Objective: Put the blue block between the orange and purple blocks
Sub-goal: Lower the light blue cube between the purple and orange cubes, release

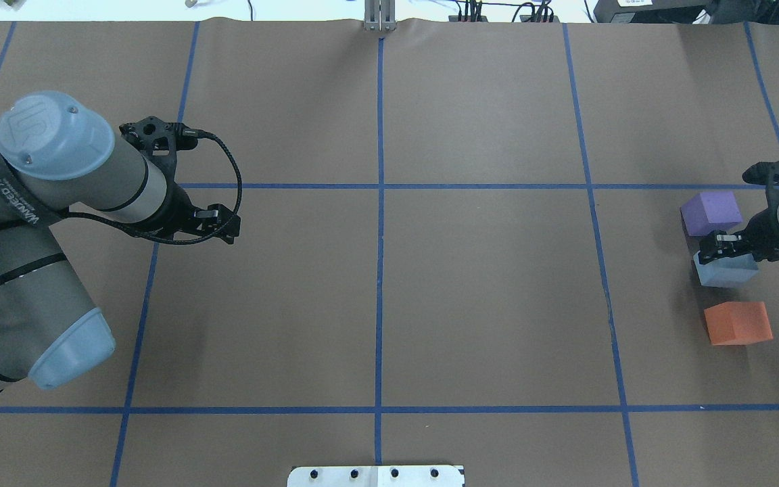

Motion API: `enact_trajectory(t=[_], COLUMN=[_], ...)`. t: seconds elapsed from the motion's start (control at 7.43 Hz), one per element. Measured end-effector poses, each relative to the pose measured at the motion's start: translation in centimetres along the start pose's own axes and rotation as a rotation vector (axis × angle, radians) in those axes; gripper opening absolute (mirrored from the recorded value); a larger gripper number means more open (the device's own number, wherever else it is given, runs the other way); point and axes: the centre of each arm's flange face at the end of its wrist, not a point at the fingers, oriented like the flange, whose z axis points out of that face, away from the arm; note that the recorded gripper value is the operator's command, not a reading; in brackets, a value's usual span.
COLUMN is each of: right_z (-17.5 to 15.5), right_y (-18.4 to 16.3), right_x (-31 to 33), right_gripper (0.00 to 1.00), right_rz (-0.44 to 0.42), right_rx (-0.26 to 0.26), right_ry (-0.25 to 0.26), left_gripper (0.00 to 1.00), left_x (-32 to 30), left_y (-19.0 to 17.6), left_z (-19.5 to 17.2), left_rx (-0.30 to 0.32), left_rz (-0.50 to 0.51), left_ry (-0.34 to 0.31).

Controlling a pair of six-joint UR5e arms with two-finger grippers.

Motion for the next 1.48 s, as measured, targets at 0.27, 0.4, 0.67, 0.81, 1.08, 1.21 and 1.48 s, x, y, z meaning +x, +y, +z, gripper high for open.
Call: enact_trajectory(t=[0.27, 0.4, 0.67, 0.81, 1.08, 1.21, 1.48], right_z=[0.1, 0.1, 0.1, 0.1, -0.3, -0.9, -3.9], right_y=[0.0, 0.0, 0.1, 0.1, 0.1, 0.3, 1.1], right_x=[-0.1, -0.1, 0.0, 0.0, -0.2, -0.4, 0.0], right_gripper=[0.77, 1.0, 1.0, 1.0, 1.0, 1.0, 1.0], right_rz=[-0.001, -0.001, -0.005, -0.009, -0.018, -0.023, -0.021], right_rx=[0.0, -0.001, 0.004, 0.009, 0.021, 0.028, 0.062], right_ry=[0.001, 0.001, -0.003, -0.007, -0.018, -0.026, -0.05], left_gripper=[1.0, 1.0, 1.0, 1.0, 1.0, 1.0, 1.0], left_x=[0.0, 0.0, 0.0, 0.0, 0.1, 0.1, 0.1], left_y=[0.0, 0.0, 0.0, 0.0, 0.0, 0.0, 0.0], left_z=[0.0, 0.0, 0.0, -0.1, -0.1, -0.2, -0.5], left_rx=[0.0, 0.0, 0.0, 0.001, 0.001, 0.002, 0.006], left_rz=[0.0, 0.0, 0.0, 0.001, 0.001, 0.001, 0.003], left_ry=[0.0, 0.0, 0.0, 0.001, 0.003, 0.004, 0.006])
